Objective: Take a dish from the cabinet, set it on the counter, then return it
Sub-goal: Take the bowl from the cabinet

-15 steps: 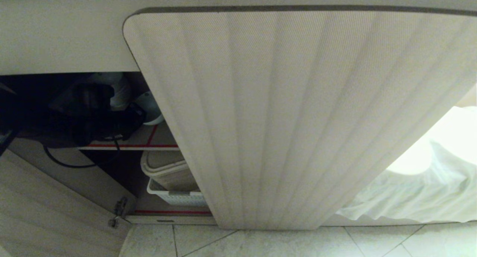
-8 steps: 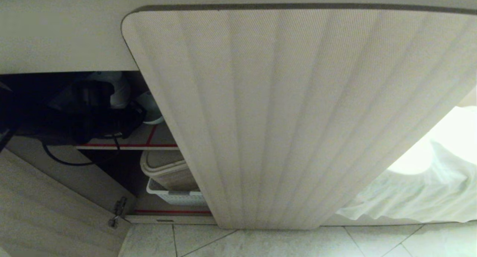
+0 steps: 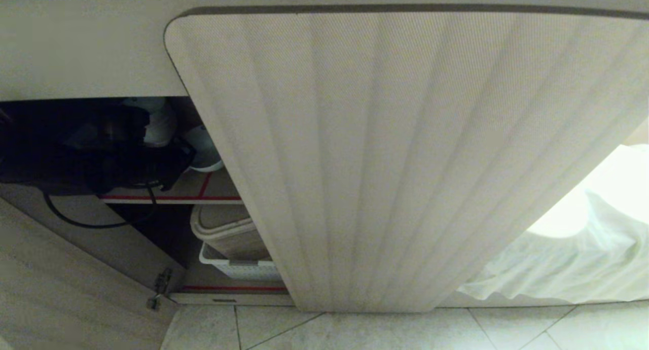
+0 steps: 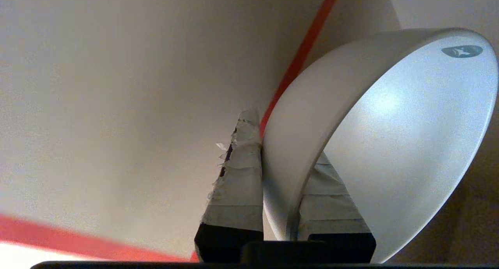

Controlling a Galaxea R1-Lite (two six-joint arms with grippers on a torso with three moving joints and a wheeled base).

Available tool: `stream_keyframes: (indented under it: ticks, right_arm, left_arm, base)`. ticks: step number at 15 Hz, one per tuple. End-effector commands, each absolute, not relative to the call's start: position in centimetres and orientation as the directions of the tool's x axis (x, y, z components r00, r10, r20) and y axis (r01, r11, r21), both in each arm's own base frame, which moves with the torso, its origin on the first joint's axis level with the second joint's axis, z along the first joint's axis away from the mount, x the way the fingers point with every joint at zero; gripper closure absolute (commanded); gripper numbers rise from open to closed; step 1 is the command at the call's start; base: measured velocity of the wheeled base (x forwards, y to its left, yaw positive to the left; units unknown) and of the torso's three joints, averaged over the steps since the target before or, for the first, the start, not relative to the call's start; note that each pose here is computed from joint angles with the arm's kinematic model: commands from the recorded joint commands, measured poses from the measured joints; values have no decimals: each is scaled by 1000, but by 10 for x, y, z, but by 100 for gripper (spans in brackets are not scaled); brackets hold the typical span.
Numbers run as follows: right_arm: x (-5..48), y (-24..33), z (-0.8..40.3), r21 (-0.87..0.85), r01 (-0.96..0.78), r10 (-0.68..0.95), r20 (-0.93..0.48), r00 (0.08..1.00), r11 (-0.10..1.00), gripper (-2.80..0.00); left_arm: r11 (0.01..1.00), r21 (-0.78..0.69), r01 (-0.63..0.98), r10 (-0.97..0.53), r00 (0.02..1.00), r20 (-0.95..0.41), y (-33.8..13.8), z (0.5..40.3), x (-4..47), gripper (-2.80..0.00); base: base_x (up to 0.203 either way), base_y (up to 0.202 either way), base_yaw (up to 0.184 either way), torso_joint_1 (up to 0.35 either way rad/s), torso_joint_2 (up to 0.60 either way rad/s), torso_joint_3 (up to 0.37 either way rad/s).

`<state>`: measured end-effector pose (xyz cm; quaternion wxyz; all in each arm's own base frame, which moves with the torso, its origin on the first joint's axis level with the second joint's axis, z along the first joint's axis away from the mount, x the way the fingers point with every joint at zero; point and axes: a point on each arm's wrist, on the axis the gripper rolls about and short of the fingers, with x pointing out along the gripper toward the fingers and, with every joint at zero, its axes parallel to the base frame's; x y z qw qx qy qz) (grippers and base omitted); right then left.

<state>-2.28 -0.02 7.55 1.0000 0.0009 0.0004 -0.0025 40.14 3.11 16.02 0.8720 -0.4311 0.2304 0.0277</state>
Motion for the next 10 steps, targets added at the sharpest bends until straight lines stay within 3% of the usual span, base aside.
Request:
stream_keyframes:
  ticks: [1,10]
  right_arm:
    - [-23,0,75,2,5,-5,0,1000,1000,0]
    - [-23,0,75,2,6,-6,0,1000,1000,0]
  left_arm:
    - [622,-749,-228,-166,897,-410,30,170,389,0]
    - [614,-751,-242,-218,863,-456,27,163,355,0]
  base:
    - [0,0,0,0,0,0]
    - [0,0,0,0,0,0]
